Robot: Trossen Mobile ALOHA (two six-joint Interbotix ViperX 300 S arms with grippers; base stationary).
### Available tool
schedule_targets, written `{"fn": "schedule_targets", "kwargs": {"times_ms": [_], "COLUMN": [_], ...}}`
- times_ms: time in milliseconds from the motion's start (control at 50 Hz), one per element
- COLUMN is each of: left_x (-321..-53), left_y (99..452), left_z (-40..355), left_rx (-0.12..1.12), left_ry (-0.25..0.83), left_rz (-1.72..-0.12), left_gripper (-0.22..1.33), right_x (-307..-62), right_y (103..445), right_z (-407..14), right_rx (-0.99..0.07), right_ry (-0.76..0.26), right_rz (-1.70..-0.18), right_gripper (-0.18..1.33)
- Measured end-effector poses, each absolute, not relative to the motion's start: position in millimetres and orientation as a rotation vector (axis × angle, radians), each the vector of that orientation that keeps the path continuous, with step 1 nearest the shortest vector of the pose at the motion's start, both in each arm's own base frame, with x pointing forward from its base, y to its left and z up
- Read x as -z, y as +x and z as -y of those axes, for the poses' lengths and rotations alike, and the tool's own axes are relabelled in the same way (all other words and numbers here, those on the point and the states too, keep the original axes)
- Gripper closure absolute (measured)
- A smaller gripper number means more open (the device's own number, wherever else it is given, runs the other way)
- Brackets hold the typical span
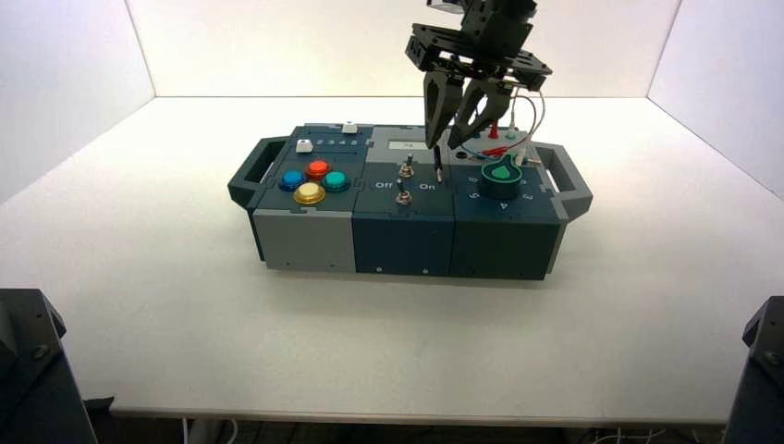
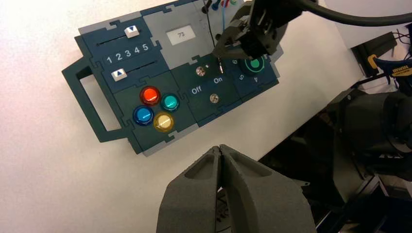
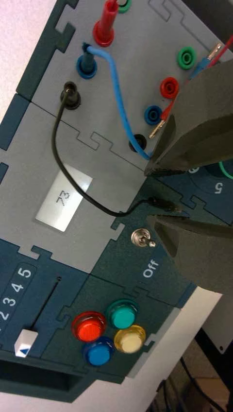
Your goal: Insert the black wire.
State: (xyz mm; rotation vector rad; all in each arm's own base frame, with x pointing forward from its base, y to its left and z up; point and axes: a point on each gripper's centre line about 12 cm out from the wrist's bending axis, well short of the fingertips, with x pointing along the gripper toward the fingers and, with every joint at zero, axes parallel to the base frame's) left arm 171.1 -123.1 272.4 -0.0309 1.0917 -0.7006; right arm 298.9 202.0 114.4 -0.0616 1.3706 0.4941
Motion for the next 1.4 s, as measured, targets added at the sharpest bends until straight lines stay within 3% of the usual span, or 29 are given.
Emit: {"fn": "schedule_targets", "kwargs": {"times_ms": [260,1080,1160,1260,1400], "left_x": [-270.4,-269.7,-270.5,-270.0,-270.8], "left_y": [170.6,170.5,170.5,170.3,170.1], "left_z": [122.9,123.2,123.2,123.1,123.1], "left_rx": [0.701,0.699,0.698,0.698,0.698], "left_ry": [-0.029,-0.035,-0.036,-0.036,-0.037], "left_rz": [-1.099,-1.109,-1.106,-1.108,-1.106], "left_gripper": [1.28,1.28,1.28,1.28,1.28], "right_x": [-106.8,-114.1,-113.6,-113.0,-108.6], "right_y": [302.0,297.9,297.6,295.8,294.1], "right_z": [-203.7,-203.3,-203.7,-206.0,-208.1], "right_rx": [-0.491,-0.501,-0.503,-0.509,-0.512], "right_ry": [-0.068,-0.073,-0.076,-0.082,-0.090], "right_rz": [-1.388,-1.405,-1.406,-1.409,-1.421], "right_gripper": [0.41,0.41,0.45,0.63,0.63]}}
